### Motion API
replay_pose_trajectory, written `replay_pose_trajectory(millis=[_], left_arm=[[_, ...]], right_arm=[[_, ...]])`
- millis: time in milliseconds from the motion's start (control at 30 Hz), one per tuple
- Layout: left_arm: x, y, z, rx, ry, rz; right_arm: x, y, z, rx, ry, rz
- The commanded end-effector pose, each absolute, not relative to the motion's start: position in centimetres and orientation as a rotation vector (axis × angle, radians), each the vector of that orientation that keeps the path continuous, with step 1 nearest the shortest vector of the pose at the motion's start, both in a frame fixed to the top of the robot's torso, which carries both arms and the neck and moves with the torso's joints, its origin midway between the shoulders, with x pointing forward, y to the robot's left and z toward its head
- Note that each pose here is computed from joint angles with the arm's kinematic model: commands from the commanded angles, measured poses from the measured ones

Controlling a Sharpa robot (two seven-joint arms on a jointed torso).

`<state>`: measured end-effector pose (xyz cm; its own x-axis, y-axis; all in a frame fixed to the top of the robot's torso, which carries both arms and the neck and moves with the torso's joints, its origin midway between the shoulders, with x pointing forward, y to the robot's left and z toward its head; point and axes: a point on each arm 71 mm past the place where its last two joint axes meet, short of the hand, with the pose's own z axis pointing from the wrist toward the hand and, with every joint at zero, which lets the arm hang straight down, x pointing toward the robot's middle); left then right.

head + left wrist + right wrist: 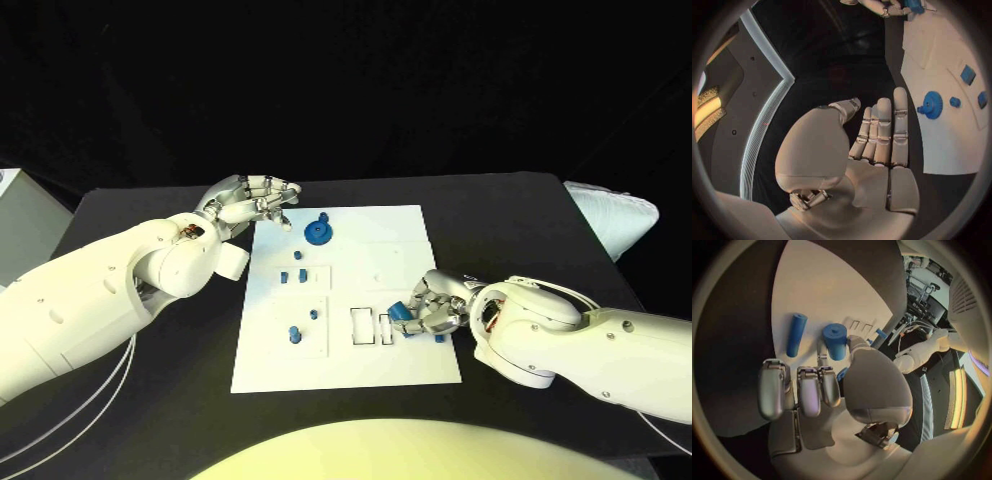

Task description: Assemble the parts on the task board

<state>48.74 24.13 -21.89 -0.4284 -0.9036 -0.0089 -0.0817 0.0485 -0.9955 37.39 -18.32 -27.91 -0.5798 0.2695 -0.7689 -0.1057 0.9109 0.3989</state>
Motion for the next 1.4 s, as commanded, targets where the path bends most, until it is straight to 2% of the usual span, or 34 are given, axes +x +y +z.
replay_pose_trajectory(millis=[33, 300, 467, 800, 1400], left_arm=[[48.7, 23.9, -21.9, -1.007, 1.622, -1.481], [48.7, 24.0, -21.9, -1.008, 1.621, -1.482], [48.6, 23.9, -21.9, -1.013, 1.62, -1.486], [48.3, 23.3, -21.8, -1.023, 1.625, -1.511], [48.3, 23.3, -21.8, -1.023, 1.625, -1.512]], right_arm=[[37.2, -19.0, -28.1, 0.227, 2.172, 0.515], [37.2, -18.4, -25.8, 0.241, 2.148, 0.603], [37.0, -17.5, -25.3, 0.23, 2.164, 0.64], [36.8, -15.5, -26.1, 0.191, 2.214, 0.666], [37.3, -13.8, -26.7, 0.185, 2.188, 0.652]])
